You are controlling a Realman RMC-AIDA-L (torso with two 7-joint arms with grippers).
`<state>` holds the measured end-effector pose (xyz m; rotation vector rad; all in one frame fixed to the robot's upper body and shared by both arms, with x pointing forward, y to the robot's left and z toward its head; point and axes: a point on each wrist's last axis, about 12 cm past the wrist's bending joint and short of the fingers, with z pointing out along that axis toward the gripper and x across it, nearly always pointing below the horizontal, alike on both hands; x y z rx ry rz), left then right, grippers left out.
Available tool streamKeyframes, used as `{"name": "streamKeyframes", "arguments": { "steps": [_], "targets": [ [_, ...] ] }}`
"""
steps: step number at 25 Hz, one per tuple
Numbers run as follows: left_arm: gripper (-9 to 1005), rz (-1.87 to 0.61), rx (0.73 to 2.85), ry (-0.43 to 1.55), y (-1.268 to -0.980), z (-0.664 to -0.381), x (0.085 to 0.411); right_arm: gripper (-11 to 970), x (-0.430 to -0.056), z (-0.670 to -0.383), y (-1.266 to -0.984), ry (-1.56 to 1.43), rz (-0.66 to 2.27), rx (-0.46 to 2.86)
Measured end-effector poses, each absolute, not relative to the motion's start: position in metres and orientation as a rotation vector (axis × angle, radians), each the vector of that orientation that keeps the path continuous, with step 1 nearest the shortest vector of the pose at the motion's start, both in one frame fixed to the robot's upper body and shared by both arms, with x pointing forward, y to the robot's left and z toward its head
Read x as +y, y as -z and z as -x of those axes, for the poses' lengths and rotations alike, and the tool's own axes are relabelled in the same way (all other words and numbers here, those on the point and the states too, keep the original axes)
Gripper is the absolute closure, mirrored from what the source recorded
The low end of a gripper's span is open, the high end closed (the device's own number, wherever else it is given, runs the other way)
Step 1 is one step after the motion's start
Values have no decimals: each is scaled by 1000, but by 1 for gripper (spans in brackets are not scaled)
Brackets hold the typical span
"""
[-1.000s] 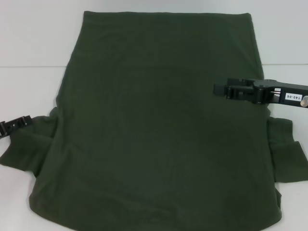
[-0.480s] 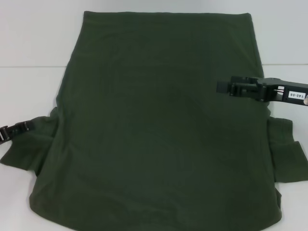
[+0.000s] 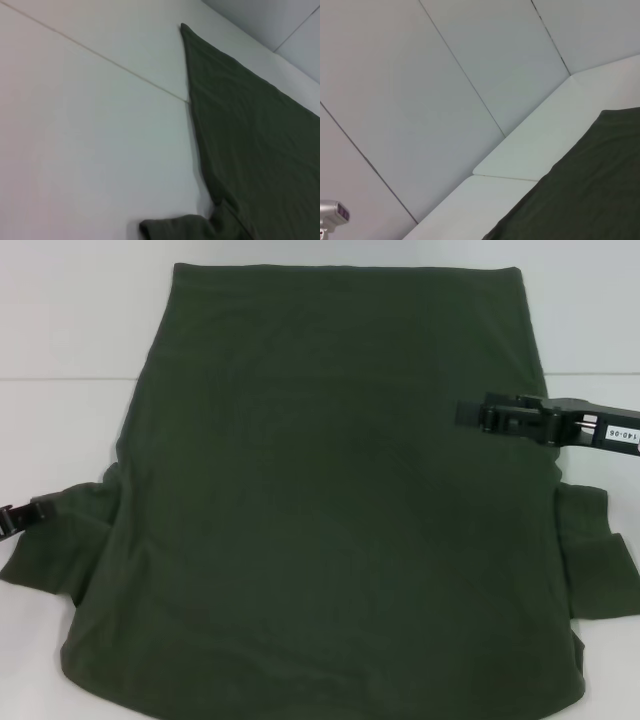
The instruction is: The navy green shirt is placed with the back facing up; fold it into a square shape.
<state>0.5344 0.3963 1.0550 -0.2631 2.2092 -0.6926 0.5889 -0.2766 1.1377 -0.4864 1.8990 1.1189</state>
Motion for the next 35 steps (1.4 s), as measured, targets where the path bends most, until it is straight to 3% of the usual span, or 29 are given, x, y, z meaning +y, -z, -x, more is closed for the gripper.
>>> {"name": "streamKeyframes", "arguments": {
  "steps": [10,20,35],
  "targets": [
    [876,197,2217,695,-1061,-535,395,18,-276,-589,-1137,-1122,484,1899],
    [998,74,2426,491,-1088,-557,399,18,-277,-589,-1137,-1123,476,1897],
    [997,46,2542,225,-1109,-580,400,18,-278,-590,-1137,-1112,475,1897]
  ]
}}
